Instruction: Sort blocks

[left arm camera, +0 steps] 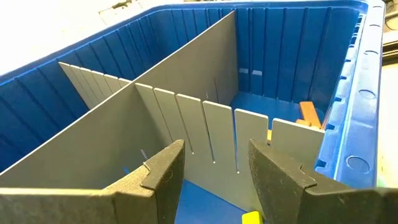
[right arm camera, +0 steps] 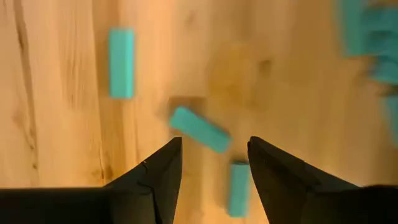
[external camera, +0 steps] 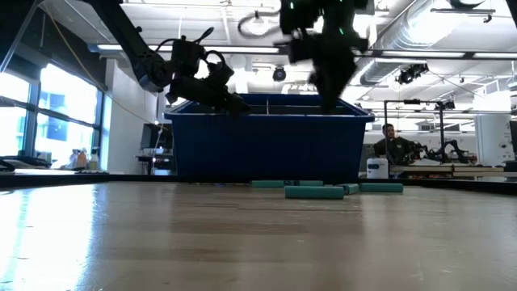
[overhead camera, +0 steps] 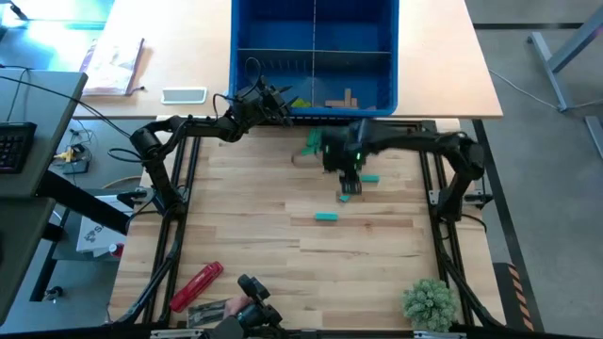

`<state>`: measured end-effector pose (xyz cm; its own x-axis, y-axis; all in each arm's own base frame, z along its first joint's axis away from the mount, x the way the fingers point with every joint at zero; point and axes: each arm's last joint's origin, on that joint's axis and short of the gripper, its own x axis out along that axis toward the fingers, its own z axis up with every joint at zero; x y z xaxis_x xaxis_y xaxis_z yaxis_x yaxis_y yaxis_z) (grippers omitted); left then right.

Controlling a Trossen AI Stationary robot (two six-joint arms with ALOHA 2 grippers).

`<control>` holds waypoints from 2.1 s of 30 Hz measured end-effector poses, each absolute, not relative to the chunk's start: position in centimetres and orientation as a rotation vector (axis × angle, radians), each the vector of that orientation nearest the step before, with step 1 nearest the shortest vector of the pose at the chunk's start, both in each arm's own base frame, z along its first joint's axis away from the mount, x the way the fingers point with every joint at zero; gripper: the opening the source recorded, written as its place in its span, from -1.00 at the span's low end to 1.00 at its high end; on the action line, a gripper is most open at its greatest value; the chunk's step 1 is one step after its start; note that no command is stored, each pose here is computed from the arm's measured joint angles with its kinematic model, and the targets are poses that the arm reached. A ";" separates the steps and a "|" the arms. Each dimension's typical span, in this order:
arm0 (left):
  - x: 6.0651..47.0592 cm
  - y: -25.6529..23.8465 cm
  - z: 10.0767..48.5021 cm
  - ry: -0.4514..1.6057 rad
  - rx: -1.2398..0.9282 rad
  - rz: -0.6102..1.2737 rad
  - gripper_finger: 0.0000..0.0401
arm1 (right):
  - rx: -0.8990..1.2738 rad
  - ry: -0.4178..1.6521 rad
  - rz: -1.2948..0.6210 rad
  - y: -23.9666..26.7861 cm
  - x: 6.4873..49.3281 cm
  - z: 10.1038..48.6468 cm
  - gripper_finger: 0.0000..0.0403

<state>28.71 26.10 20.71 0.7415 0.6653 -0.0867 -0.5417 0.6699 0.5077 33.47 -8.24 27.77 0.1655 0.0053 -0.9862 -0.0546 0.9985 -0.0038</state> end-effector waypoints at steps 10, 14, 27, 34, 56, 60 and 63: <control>28.7 26.1 20.7 0.272 0.476 0.682 -0.22 | -0.379 1.547 0.257 -5.1 31.3 17.9 -0.17; 28.7 26.1 20.7 0.267 0.462 0.682 -0.22 | -0.505 1.452 0.314 -5.5 31.8 17.0 -0.17; 28.7 26.1 20.7 0.267 0.461 0.681 -0.22 | -0.661 1.360 0.464 -7.1 30.7 14.4 -0.17; 28.8 26.0 20.6 0.266 0.459 0.670 -0.22 | -0.610 1.318 0.436 -7.8 30.6 14.0 -0.17; 28.8 26.0 20.6 0.264 0.451 0.674 -0.22 | -0.452 1.258 0.156 -9.6 34.6 19.0 -0.81; 28.8 26.0 20.6 0.265 0.451 0.674 -0.22 | -0.558 1.143 -0.006 -12.3 36.4 24.1 -0.81; 28.8 26.0 20.6 0.265 0.451 0.675 -0.22 | -0.591 1.029 -0.116 -14.9 36.9 27.7 -0.81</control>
